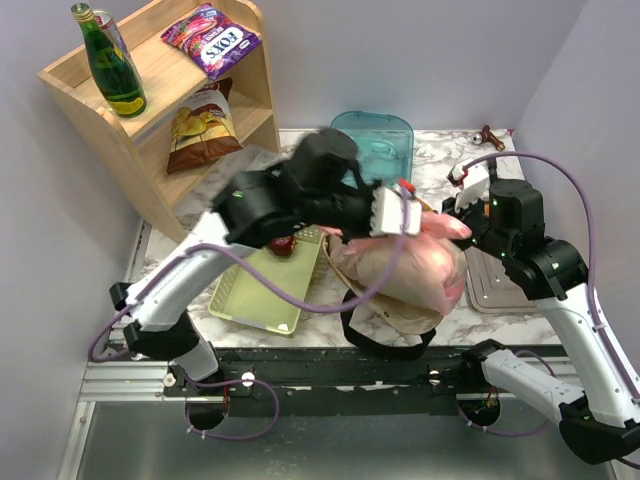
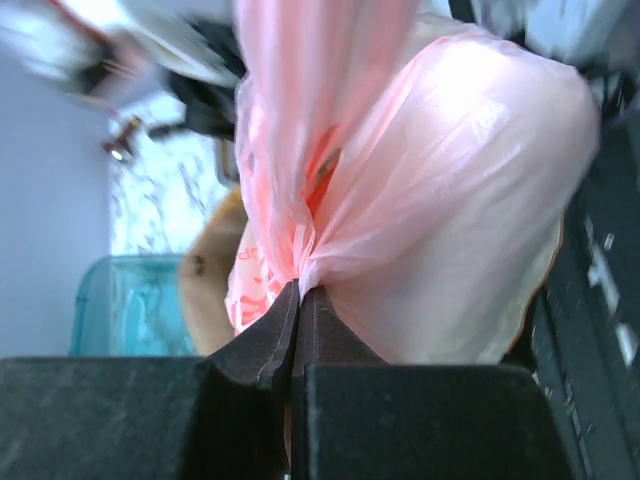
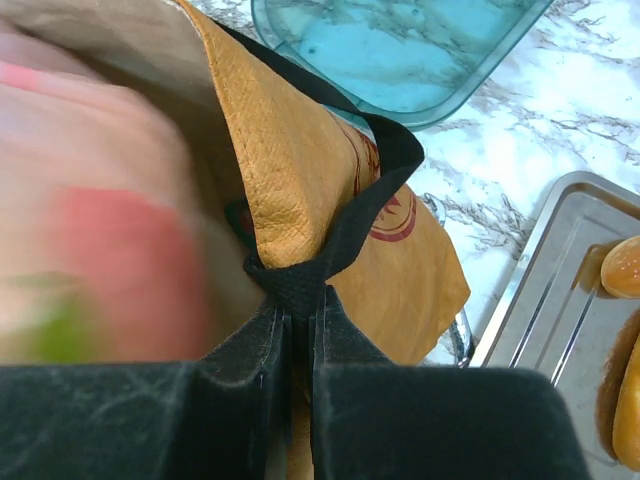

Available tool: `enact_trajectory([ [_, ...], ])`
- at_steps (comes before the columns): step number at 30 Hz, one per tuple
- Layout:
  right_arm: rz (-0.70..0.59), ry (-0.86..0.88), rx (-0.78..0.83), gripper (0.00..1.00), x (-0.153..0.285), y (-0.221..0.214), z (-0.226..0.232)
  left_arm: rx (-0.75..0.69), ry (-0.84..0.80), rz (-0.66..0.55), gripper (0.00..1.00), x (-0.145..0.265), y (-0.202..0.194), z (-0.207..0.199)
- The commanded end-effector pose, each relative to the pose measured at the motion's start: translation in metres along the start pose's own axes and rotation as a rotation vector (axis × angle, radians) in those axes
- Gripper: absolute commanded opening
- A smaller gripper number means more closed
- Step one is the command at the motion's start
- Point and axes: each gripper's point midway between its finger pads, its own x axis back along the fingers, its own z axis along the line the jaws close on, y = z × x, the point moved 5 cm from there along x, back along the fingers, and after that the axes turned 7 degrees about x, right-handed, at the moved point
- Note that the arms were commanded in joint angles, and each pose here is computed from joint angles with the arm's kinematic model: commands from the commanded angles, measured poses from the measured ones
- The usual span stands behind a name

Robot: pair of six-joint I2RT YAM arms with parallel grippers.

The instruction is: Untie the knot of the grocery bags and take out the mixed food

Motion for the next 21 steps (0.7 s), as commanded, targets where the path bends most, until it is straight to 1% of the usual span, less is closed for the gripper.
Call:
enact_trajectory([
  [1, -0.007, -0.103, 0.02, 0.01, -0.012, 0.0, -0.016, 0.138, 0.02, -0.253, 0.0, 0.091, 0.06, 0.003],
  [3, 0.004, -0.12, 0.019, 0.01, -0.016, -0.003, -0.018, 0.165, 0.077, -0.317, 0.0, 0.117, 0.071, 0.011],
  [7, -0.037, -0.103, 0.009, 0.01, -0.019, 0.009, -0.017, 0.166, 0.218, -0.439, 0.0, 0.162, 0.088, 0.018],
  [11, -0.113, -0.074, 0.013, 0.01, -0.014, 0.035, -0.015, 0.22, 0.389, -0.496, 0.0, 0.196, 0.088, 0.028],
  [17, -0.25, -0.062, 0.022, 0.01, 0.004, 0.082, -0.016, 0.333, 0.71, -0.426, 0.0, 0.224, 0.048, 0.057],
  [19, -0.307, -0.066, 0.025, 0.01, 0.013, 0.098, -0.016, 0.363, 0.78, -0.4, 0.0, 0.231, 0.035, 0.063],
  [21, -0.365, -0.081, 0.03, 0.01, 0.023, 0.114, -0.019, 0.387, 0.813, -0.383, 0.0, 0.234, 0.025, 0.066],
])
